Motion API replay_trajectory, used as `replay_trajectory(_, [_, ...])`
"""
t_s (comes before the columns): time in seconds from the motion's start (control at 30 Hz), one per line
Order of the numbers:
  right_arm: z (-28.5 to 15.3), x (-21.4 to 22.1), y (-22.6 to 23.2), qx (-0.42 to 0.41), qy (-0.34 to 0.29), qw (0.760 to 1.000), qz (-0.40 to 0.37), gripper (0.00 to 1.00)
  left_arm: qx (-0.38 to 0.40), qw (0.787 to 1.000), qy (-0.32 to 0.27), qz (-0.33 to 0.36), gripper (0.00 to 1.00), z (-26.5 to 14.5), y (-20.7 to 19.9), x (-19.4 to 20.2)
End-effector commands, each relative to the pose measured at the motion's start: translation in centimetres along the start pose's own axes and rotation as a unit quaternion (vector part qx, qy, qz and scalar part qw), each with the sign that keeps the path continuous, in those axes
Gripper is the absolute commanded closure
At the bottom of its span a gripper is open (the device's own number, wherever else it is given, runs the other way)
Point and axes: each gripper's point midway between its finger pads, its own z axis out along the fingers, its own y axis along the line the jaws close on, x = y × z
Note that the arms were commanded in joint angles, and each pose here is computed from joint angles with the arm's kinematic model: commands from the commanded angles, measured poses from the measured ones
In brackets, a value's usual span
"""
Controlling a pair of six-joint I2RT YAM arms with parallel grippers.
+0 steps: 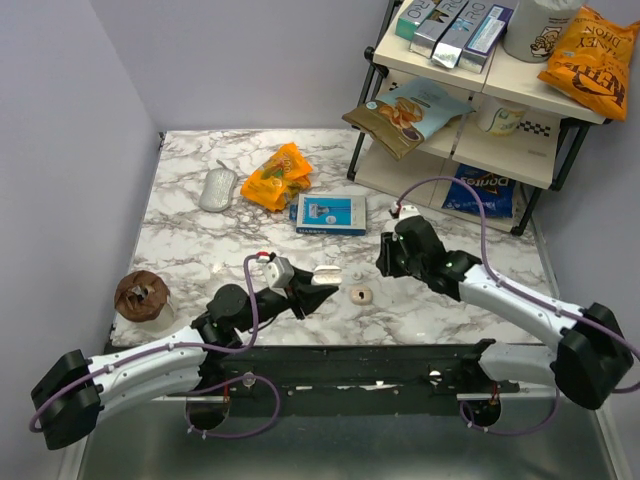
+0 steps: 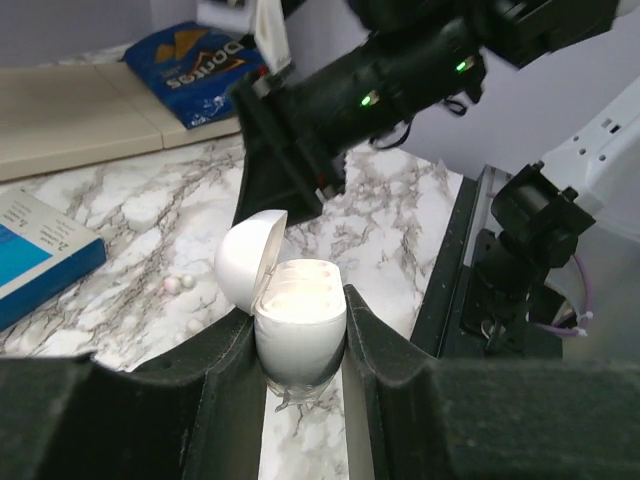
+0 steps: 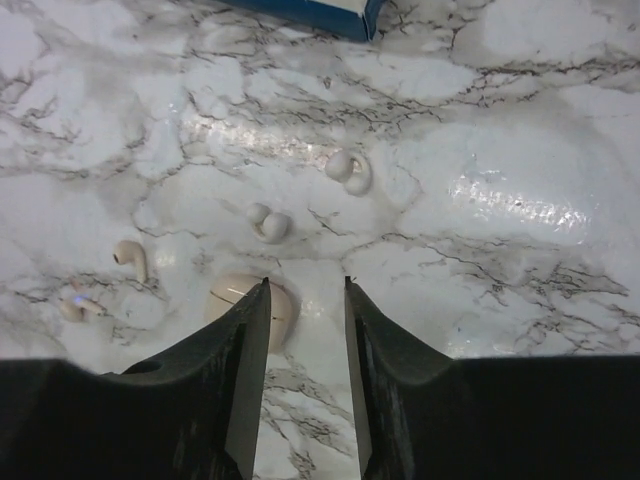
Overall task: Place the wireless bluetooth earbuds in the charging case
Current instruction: Open the charging case, then pick up the earbud from the center of the board.
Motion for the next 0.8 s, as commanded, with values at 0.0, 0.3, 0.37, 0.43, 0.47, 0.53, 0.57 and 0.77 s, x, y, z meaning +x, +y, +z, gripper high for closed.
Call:
replay_trajectory(0.0, [2.3,-1.9,0.2,-0.007,-0.001,0.999,0.044,0.60,-0.042,0.998,-0.036,0.018,1.00,-0.3,0.9,-1.3])
replay_trajectory(0.3, [6.2,-1.5,-2.1,0.021,0.031,0.998,0.057,0.62,-0.042,0.999,-0.030,0.014,1.00,-1.0,0.9,-0.4])
replay_trajectory(0.37, [6.9,-1.1,-2.2,0.024,0.043,0.997,0.056,0.62,-0.042,0.999,-0.028,0.016,1.00,-0.9,1.0,-0.3])
replay_trajectory(0.43, [7.4,-1.5,-1.8,0.019,0.044,0.997,0.054,0.61,-0.041,0.999,-0.028,0.018,1.00,-0.9,0.9,-0.3])
replay_trajectory(0.47, [7.6,-1.4,-1.8,0.017,0.048,0.997,0.053,0.60,-0.040,0.999,-0.028,0.018,1.00,-0.9,0.9,-0.3])
replay_trajectory(0.53, [8.2,-1.1,-1.7,0.016,0.056,0.997,0.049,0.59,-0.039,0.999,-0.027,0.017,1.00,-0.9,0.8,-0.3])
replay_trajectory(0.57, [8.3,-1.1,-1.7,0.016,0.057,0.997,0.048,0.57,-0.039,0.999,-0.026,0.016,1.00,-0.9,0.8,-0.2])
replay_trajectory(0.77, [8.8,0.2,-2.2,0.028,0.074,0.996,0.047,0.54,-0.044,0.999,-0.024,0.016,1.00,-1.0,1.0,0.0])
